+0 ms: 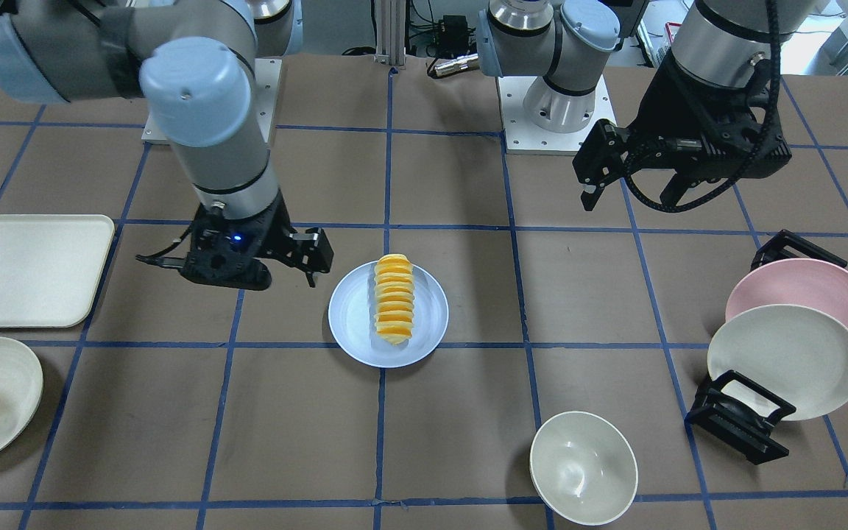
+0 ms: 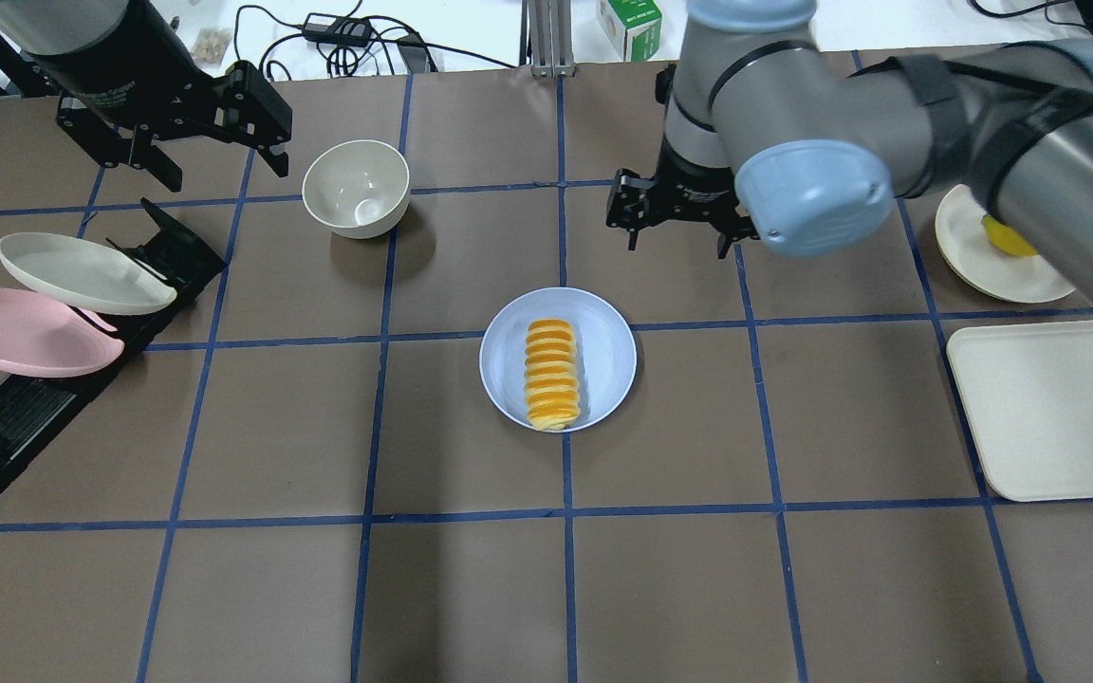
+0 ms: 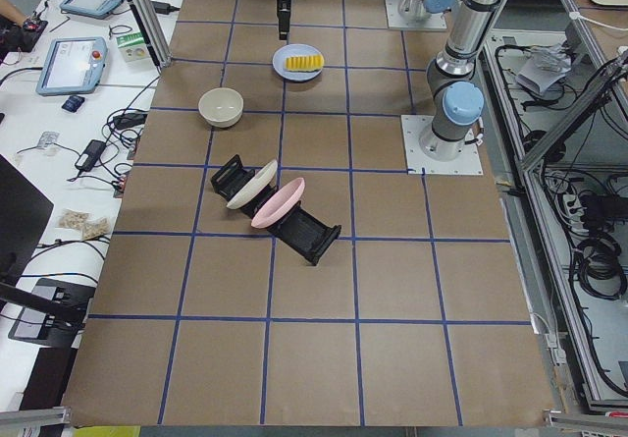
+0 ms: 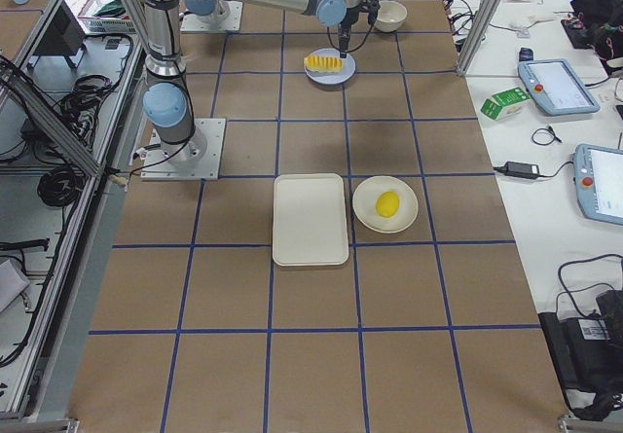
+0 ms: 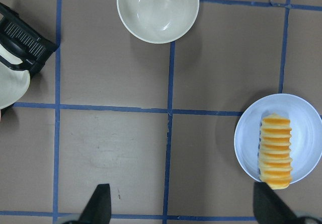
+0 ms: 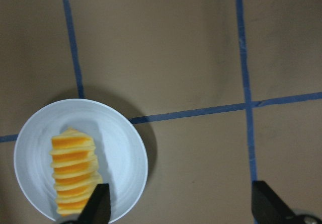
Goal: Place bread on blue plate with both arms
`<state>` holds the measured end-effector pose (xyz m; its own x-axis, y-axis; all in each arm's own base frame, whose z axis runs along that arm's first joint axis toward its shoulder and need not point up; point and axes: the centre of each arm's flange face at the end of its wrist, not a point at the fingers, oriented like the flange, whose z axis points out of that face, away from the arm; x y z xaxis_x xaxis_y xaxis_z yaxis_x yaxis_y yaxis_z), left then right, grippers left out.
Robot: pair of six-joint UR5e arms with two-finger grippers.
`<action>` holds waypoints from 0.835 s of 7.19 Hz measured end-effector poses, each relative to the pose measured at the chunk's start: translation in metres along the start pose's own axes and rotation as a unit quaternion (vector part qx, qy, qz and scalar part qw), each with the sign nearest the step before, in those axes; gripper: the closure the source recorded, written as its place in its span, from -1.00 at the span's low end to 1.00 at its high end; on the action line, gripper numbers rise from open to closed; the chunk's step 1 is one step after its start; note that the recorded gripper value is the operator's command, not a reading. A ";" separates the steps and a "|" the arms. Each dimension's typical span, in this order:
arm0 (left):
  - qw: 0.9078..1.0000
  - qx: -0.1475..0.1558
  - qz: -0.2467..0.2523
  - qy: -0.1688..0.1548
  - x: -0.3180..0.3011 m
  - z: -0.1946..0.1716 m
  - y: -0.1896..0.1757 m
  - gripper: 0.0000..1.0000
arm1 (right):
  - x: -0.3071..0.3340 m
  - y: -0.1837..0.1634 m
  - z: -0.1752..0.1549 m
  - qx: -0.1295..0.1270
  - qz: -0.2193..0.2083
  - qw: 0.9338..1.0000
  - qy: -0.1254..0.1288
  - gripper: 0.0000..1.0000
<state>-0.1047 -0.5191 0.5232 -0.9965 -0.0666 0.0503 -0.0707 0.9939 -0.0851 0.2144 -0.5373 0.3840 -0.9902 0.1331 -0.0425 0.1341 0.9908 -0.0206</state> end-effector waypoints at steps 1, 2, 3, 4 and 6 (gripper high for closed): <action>1.000 0.000 0.000 0.000 0.000 0.000 0.000 -1.00 | 0.031 0.001 -0.020 -0.009 0.008 1.000 0.002 -1.00; 1.000 -0.001 0.000 0.000 -0.001 0.001 0.000 -1.00 | 0.050 0.008 -0.039 -0.016 0.018 1.000 0.003 -1.00; 1.000 -0.001 0.000 -0.001 -0.001 0.001 0.001 -1.00 | 0.059 0.018 -0.055 -0.019 0.023 1.000 0.001 -1.00; 1.000 -0.001 0.000 -0.001 -0.001 0.001 0.001 -1.00 | 0.063 0.023 -0.061 -0.019 0.024 1.000 0.001 -1.00; 1.000 -0.002 -0.001 -0.001 -0.001 0.002 0.002 -1.00 | 0.067 0.028 -0.065 -0.017 0.025 0.999 0.010 -1.00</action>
<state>-0.1043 -0.5176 0.5208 -0.9965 -0.0683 0.0490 -0.0721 0.9942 -0.0802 0.1492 -0.4991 0.4452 -0.9828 0.1831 -0.0230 0.1828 0.9830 0.0154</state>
